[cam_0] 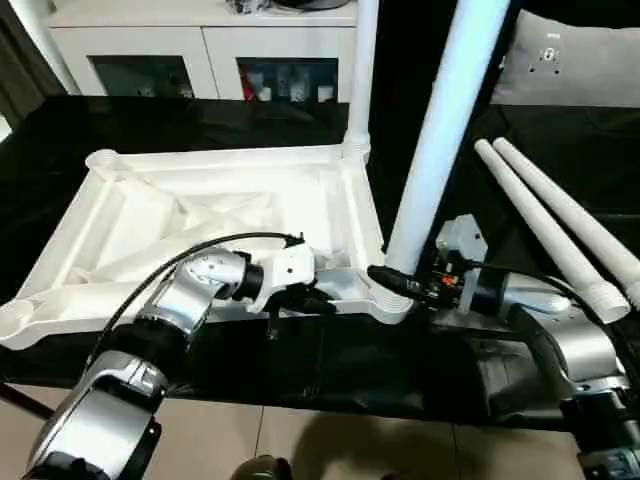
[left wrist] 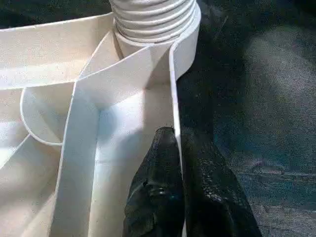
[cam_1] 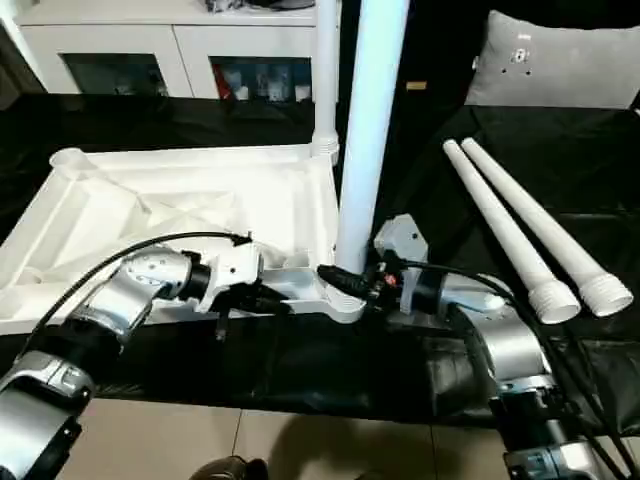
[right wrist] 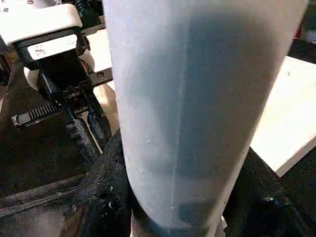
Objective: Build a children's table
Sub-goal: Insert table leg to table base
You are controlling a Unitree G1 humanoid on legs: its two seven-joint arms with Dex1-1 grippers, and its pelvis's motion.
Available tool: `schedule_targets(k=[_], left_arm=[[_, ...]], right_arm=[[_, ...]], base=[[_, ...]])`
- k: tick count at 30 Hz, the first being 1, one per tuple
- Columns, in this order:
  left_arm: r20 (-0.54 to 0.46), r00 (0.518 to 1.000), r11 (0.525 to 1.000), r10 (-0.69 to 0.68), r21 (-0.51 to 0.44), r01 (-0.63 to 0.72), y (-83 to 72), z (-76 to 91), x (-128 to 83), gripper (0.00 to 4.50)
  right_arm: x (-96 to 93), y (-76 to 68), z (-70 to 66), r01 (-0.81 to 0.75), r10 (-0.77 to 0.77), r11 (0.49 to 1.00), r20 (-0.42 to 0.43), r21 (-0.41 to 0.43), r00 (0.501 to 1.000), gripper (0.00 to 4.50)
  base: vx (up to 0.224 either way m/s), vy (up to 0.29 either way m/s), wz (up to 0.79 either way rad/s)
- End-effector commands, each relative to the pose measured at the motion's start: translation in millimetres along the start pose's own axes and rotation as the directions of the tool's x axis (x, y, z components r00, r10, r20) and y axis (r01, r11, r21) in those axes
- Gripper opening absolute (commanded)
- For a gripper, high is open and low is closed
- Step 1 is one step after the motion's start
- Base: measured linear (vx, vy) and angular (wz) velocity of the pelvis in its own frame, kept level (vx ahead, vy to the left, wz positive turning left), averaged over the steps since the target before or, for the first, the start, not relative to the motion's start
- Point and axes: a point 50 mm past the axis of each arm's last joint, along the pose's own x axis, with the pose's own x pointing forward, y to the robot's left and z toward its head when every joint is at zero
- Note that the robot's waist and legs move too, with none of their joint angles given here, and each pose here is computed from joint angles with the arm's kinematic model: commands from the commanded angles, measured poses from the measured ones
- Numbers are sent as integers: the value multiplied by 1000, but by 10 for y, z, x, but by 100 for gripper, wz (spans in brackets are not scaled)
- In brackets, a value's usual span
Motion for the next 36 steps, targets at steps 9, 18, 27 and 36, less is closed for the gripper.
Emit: schedule_targets(k=[9,18,27,36], left_arm=[[12,972,957,237,-177,-231,-49,48,-43,0],[99,943,931,318,-219,-291,-326,476,217,0],[-7,934,914,358,-203,-352,-354,460,203,0],[-22,925,909,379,-179,-377,-338,453,213,0]], right_arm=[[165,-42,-409,270,-247,956,-182,112,952,188],[395,-189,-382,411,-378,896,-199,168,904,188],[473,-130,-436,397,-355,899,-221,186,908,188],[527,-161,-423,398,-357,896,-212,197,910,223]], base=[[0,0,0],[0,0,0],[0,0,0],[0,0,0]])
